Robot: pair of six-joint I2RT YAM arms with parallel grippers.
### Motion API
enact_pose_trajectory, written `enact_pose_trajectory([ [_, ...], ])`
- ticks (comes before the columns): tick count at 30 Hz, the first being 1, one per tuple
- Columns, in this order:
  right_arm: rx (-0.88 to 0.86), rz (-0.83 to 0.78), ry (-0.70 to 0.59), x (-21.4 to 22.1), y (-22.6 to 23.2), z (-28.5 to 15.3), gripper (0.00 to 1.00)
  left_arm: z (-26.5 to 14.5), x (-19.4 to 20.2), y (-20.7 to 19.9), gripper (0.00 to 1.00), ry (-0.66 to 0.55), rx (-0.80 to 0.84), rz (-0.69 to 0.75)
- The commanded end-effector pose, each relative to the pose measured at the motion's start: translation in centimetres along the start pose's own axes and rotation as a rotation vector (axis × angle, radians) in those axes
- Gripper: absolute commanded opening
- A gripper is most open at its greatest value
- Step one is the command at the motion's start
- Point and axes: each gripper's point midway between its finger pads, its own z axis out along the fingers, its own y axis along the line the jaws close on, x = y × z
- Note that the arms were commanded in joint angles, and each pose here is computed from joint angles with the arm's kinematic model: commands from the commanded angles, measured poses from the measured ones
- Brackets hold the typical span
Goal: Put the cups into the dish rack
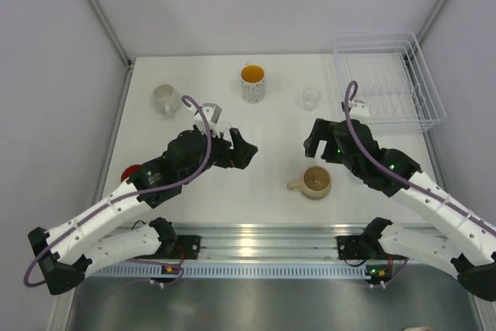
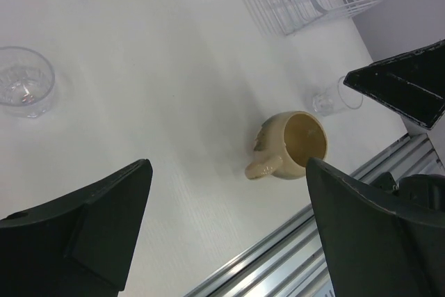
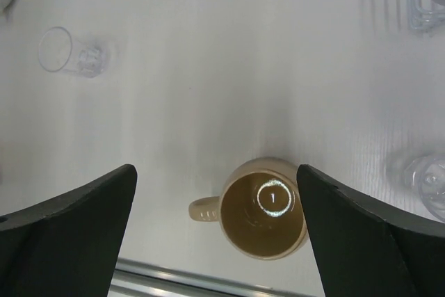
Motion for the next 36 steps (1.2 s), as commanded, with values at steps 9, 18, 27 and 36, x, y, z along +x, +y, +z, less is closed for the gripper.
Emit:
enact_pose_trajectory([
  [9, 0.18, 0.086, -0.052, -2.1, -2.3, -0.6, 0.99, -0.8, -1.8, -0.4, 0.98, -0.09, 0.023, -0.026],
  [18, 0.271, 0.124, -0.063, -2.2, -5.8, -1.2, 0.99, 0.0, -0.4, 0.0, 0.96, -0.043, 0.018, 0.014],
  [27, 0.139, 0.051, -0.02, -0.7, -5.0, -1.3, 0.98, 4.3, 4.0, -2.2, 0.88, 0.194, 0.112, 0.104],
  [36, -0.011, 0.043, -0.105, -0.7, -4.5, -3.6, 0.97, 8.9, 5.4, -4.9, 0.79, 0.295, 0.257, 0.3],
])
